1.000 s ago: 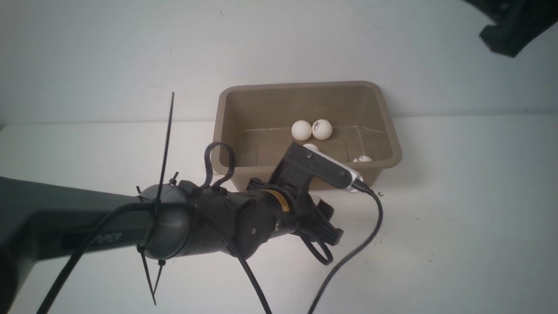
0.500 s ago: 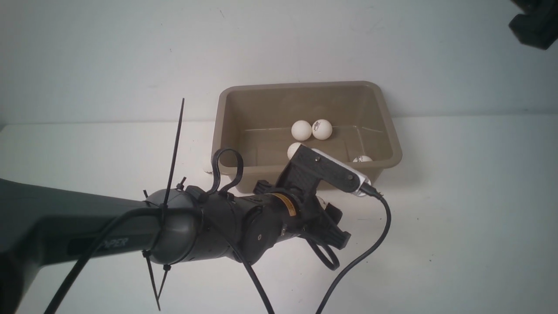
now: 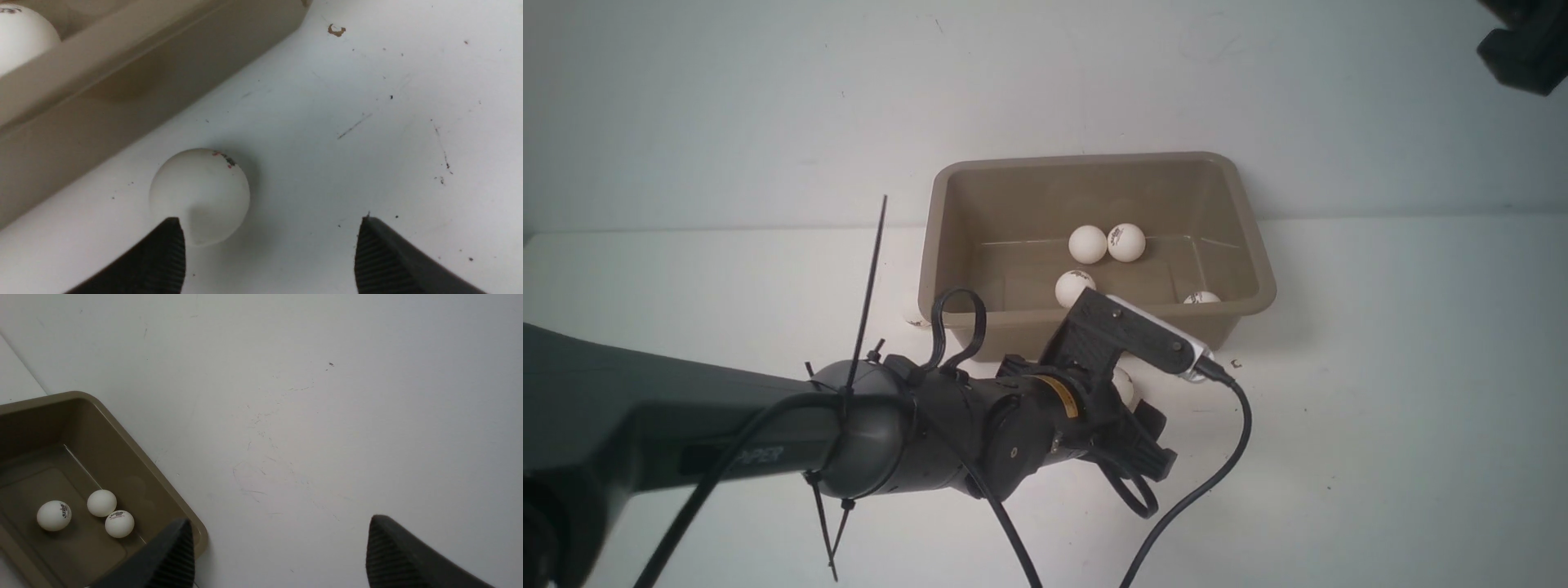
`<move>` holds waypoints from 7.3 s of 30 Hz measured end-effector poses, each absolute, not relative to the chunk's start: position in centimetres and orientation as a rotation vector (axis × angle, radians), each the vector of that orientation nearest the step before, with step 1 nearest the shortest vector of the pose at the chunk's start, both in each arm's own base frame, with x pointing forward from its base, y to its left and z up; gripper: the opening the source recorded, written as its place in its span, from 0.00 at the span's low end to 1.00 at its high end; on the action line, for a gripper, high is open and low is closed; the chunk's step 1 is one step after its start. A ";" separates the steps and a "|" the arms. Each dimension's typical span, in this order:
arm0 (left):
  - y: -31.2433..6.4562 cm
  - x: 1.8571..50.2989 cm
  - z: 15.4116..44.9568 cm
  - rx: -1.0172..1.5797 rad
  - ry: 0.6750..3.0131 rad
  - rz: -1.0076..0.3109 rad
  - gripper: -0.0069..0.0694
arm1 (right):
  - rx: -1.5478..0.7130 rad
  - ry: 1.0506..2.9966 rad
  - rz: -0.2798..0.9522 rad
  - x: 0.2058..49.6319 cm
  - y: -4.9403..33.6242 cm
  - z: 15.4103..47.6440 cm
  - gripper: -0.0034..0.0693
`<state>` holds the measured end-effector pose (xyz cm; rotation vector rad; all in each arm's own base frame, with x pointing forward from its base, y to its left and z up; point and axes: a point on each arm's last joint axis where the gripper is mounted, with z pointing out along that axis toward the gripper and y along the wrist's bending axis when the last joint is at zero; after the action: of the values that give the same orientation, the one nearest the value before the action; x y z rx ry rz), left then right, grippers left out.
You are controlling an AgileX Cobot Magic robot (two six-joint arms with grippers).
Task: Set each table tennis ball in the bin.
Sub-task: Use the left arm to clamp the table tennis ball closest to it, then use the left arm to put the table tennis ball into the box
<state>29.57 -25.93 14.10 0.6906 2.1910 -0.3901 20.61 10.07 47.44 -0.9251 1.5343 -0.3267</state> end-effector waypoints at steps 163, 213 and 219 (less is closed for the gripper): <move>-26.2 31.5 11.3 0.436 2.070 -0.457 0.66 | -0.933 1.497 -0.374 20.7 10.0 47.7 0.75; -22.6 33.3 20.8 0.428 1.795 -0.450 0.50 | -0.934 1.487 -0.385 20.7 9.9 47.8 0.75; -19.8 35.9 19.1 0.452 1.729 -0.361 0.50 | -0.929 1.492 -0.377 20.7 10.0 47.8 0.75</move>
<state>35.93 -19.77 19.06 0.4522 1.7294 -0.3615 20.71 9.95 47.77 -0.9293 1.4920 -0.3774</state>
